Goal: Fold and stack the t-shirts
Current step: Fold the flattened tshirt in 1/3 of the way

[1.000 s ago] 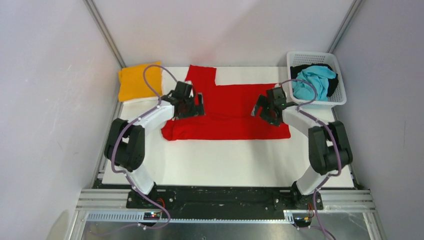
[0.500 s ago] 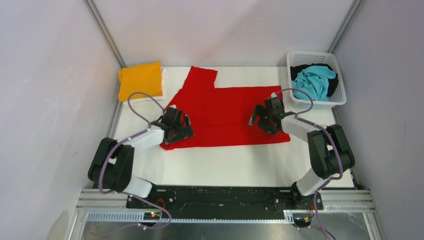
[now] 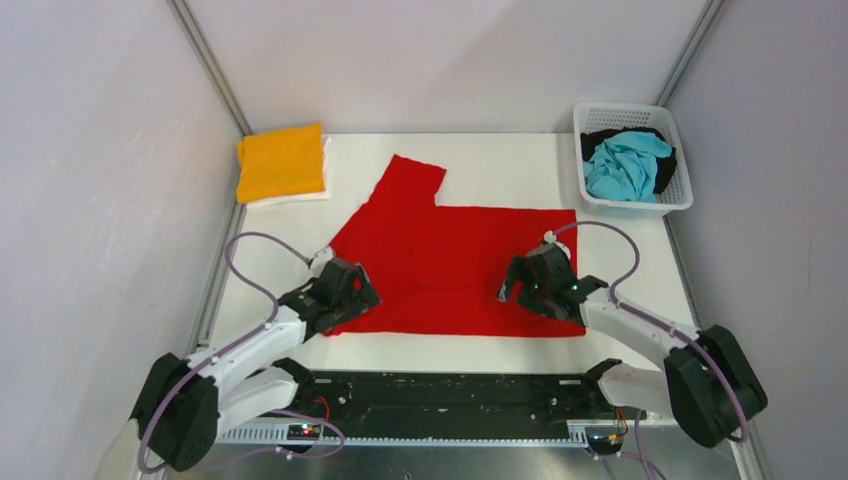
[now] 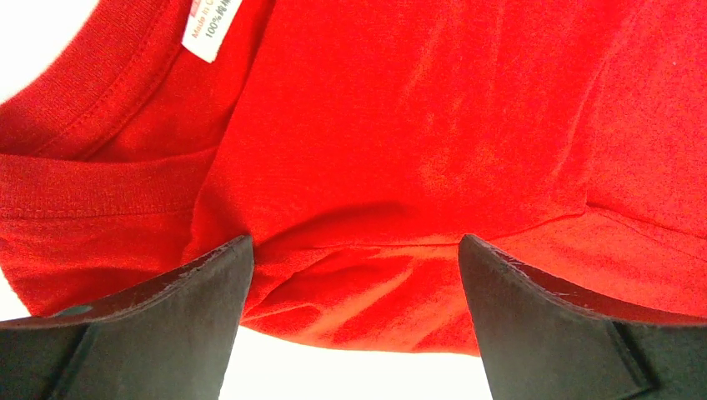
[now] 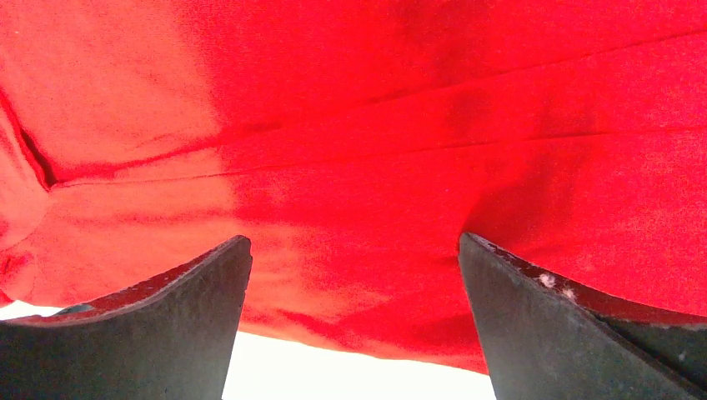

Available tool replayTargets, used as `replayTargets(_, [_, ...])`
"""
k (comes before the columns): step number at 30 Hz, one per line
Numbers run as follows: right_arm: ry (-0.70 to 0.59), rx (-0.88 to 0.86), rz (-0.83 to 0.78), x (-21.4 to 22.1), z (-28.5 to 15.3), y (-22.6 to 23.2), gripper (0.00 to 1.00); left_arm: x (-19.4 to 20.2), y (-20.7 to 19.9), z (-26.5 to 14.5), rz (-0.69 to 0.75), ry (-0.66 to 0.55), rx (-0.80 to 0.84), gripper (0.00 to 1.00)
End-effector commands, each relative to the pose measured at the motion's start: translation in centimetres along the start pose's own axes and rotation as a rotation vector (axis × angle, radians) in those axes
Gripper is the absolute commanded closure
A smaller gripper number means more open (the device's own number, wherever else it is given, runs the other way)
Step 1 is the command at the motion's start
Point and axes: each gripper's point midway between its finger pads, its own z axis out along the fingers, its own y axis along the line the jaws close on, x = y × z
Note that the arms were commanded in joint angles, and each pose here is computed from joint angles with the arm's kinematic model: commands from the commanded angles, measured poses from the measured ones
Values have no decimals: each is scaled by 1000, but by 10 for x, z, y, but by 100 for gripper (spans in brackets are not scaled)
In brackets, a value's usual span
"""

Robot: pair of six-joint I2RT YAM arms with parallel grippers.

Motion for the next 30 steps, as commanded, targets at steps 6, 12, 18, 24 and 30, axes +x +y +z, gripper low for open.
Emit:
replayTargets(6, [137, 149, 10, 72, -26, -47, 1, 58, 68, -36, -67, 114, -246, 0])
replayTargets(12, [148, 130, 0, 83, -37, -43, 1, 62, 70, -44, -84, 112, -234, 0])
replayTargets(18, [144, 107, -3, 87, -44, -39, 1, 60, 68, -51, -74, 95, -235, 0])
replayTargets(24, [9, 42, -36, 56, -52, -19, 0, 28, 47, -62, -6, -6, -188, 0])
replayTargets(30, [-315, -69, -17, -28, -99, 18, 1, -57, -23, -107, 121, -238, -66, 0])
